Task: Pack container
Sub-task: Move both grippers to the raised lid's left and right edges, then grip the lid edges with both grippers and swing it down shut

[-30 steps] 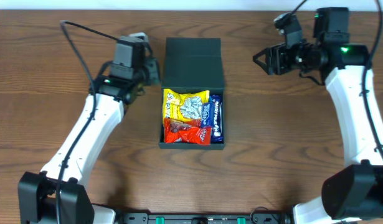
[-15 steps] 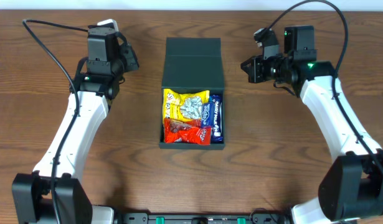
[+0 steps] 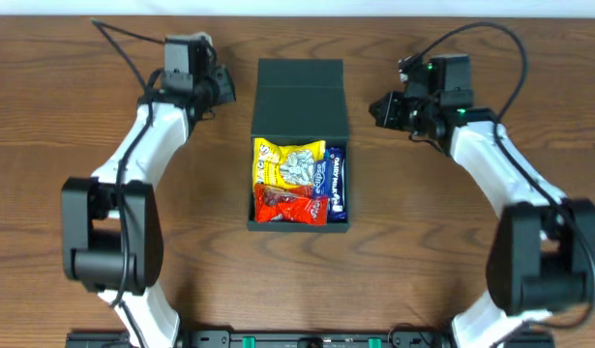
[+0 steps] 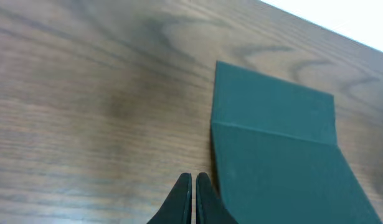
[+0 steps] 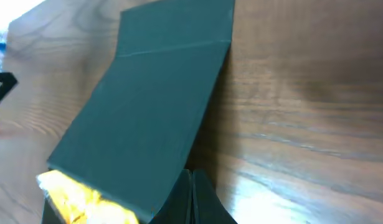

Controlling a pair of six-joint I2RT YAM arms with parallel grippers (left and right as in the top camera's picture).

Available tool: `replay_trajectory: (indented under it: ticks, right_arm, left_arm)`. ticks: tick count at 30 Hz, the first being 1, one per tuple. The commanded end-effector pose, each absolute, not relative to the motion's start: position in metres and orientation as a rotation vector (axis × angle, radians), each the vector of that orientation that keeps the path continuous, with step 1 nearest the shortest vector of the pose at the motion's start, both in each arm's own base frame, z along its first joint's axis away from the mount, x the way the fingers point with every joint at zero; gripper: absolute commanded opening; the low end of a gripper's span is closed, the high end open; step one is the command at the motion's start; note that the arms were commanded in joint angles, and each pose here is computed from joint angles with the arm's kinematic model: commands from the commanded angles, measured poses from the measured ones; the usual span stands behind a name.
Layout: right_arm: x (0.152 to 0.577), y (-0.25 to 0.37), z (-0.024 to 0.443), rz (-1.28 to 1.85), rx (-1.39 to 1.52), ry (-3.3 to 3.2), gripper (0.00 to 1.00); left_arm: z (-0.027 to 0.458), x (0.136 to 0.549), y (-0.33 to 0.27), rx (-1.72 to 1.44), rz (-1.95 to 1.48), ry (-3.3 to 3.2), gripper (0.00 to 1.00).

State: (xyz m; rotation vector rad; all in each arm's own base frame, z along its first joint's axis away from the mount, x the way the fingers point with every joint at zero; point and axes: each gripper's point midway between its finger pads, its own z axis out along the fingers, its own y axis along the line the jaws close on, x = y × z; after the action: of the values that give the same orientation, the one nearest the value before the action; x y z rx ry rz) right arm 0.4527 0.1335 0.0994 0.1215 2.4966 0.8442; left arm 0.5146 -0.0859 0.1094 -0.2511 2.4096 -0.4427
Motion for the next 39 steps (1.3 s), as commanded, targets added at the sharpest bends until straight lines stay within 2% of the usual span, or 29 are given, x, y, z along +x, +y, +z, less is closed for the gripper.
replay_trajectory:
  ticks: [1, 8, 14, 22, 39]
  right_arm:
    - [0.45, 0.149, 0.077, 0.978, 0.222, 2.543, 0.02]
    - [0.459, 0.16, 0.045, 1.1, 0.304, 2.559, 0.02]
    - [0.458, 0.161, 0.035, 1.106, 0.328, 2.579, 0.02]
    - [0.459, 0.161, 0.035, 1.11, 0.323, 2.574, 0.02]
    - [0.459, 0.19, 0.039, 1.259, 0.293, 2.536, 0.02]
  left_arm:
    - [0.106, 0.532, -0.09, -0.26, -0.477, 2.432, 0.06]
    - [0.065, 0.549, -0.096, -0.352, -0.644, 2.582, 0.06]
    - [0.037, 0.532, -0.107, -0.377, -0.727, 2.709, 0.06]
    - [0.028, 0.51, -0.109, -0.416, -0.739, 2.803, 0.06]
    - [0.021, 0.499, -0.141, -0.318, -0.865, 2.841, 0.06]
